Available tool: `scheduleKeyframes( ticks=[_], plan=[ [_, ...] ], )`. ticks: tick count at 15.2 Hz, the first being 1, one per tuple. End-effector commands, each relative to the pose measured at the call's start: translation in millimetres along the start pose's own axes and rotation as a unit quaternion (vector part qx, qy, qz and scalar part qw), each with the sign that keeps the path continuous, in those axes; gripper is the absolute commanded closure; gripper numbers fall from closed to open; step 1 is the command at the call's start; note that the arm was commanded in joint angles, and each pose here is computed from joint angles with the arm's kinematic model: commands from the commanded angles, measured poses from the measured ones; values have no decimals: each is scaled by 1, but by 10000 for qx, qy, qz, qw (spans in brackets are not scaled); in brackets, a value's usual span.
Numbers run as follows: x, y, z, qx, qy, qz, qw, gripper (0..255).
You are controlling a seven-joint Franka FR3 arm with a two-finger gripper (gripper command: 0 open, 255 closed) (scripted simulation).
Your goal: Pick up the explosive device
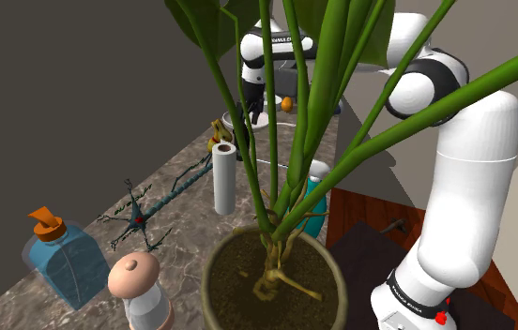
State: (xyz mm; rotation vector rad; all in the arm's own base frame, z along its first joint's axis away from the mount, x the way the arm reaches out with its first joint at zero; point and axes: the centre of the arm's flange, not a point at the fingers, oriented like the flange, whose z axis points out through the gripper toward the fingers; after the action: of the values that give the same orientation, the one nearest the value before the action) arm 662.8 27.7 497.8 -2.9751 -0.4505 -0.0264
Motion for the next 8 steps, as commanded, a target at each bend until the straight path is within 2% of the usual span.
scheduleKeyframes(
  ticks=[1,3,5,6,8],
  plan=[
    [0,2,10,-1,3,-1,10000,0],
    [-1,4,24,-1,3,-1,10000,0],
    [-1,4,24,-1,3,-1,10000,0],
    [-1,4,24,-1,3,-1,10000,255],
    [-1,4,24,0,3,-1,10000,255]
  ],
)
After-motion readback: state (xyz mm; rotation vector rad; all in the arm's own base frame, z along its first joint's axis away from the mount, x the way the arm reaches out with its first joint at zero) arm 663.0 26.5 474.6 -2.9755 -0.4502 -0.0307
